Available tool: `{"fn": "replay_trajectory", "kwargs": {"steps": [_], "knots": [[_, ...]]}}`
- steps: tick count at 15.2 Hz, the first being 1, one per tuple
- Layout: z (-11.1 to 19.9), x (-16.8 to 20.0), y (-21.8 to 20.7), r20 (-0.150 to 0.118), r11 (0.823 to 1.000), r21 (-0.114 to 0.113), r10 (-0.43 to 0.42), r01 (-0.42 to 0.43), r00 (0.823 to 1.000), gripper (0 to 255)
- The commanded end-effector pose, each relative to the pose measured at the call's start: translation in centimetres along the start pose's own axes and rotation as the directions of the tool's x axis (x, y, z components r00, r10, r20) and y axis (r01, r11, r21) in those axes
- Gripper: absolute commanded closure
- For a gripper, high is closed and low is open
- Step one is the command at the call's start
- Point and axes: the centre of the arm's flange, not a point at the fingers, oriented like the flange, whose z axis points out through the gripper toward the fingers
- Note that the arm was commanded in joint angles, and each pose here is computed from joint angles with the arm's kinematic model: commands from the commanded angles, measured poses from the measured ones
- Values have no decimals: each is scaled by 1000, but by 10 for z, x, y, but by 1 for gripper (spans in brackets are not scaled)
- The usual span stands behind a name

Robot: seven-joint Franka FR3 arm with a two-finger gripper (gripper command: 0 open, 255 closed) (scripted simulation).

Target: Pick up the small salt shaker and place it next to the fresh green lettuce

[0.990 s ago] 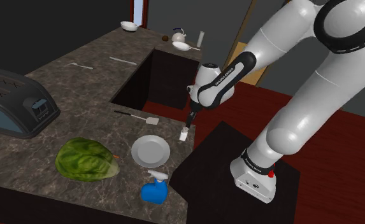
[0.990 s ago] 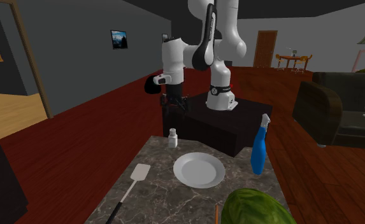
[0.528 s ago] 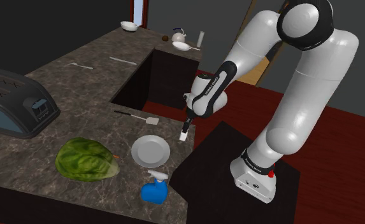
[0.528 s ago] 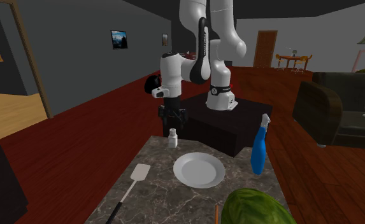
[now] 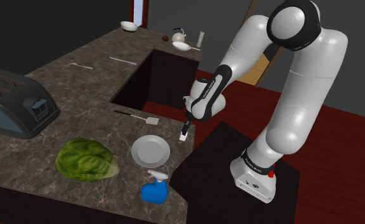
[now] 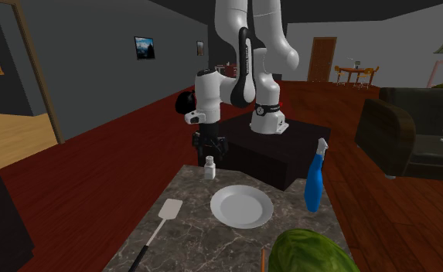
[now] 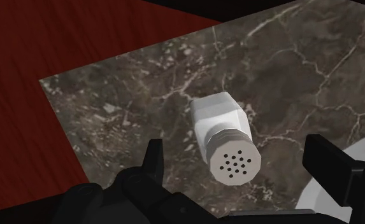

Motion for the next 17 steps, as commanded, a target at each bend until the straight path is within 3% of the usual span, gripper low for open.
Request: {"fn": "replay_trajectory", "kwargs": {"steps": [1, 3, 4, 13, 17], "knots": [[0, 0, 0, 0, 1000, 0, 0, 0, 1000, 0], [0, 0, 0, 0, 1000, 0, 0, 0, 1000, 0], [0, 0, 0, 0, 1000, 0, 0, 0, 1000, 255], [0, 0, 0, 0, 1000, 0, 0, 0, 1000, 255], [-21, 0, 0, 0, 1000, 0, 0, 0, 1000, 255]]}}
